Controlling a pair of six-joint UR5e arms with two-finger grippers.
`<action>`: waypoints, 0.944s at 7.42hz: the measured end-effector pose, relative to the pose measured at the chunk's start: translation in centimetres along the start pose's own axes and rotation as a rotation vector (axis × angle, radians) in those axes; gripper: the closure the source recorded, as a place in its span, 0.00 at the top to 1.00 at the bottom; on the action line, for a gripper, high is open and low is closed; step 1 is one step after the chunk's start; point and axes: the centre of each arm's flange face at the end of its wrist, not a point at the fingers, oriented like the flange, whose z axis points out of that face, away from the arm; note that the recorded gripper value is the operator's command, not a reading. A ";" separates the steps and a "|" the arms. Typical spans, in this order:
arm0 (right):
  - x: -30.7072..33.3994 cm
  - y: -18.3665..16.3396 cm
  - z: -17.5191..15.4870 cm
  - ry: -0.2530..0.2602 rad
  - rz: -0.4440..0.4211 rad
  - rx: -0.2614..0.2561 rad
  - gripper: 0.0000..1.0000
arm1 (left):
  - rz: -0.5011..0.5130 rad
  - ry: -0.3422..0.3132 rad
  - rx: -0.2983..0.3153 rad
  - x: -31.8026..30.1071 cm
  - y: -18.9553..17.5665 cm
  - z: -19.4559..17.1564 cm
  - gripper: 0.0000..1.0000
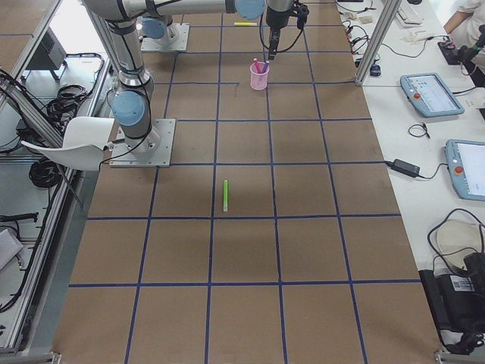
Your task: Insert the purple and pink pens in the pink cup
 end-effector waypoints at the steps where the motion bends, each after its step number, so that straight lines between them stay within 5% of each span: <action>1: 0.2 0.1 -0.1 0.026 -0.028 0.002 1.00 | 0.042 0.019 -0.020 -0.4 1.5 -0.7 1.00; 3: 0.3 0.4 0.0 0.041 -0.043 0.000 1.00 | 0.080 0.079 -0.054 -0.3 4.7 -0.4 1.00; 7: 1.0 0.3 0.5 0.068 -0.085 -0.002 1.00 | 0.100 0.039 -0.049 -1.7 6.6 -0.3 1.00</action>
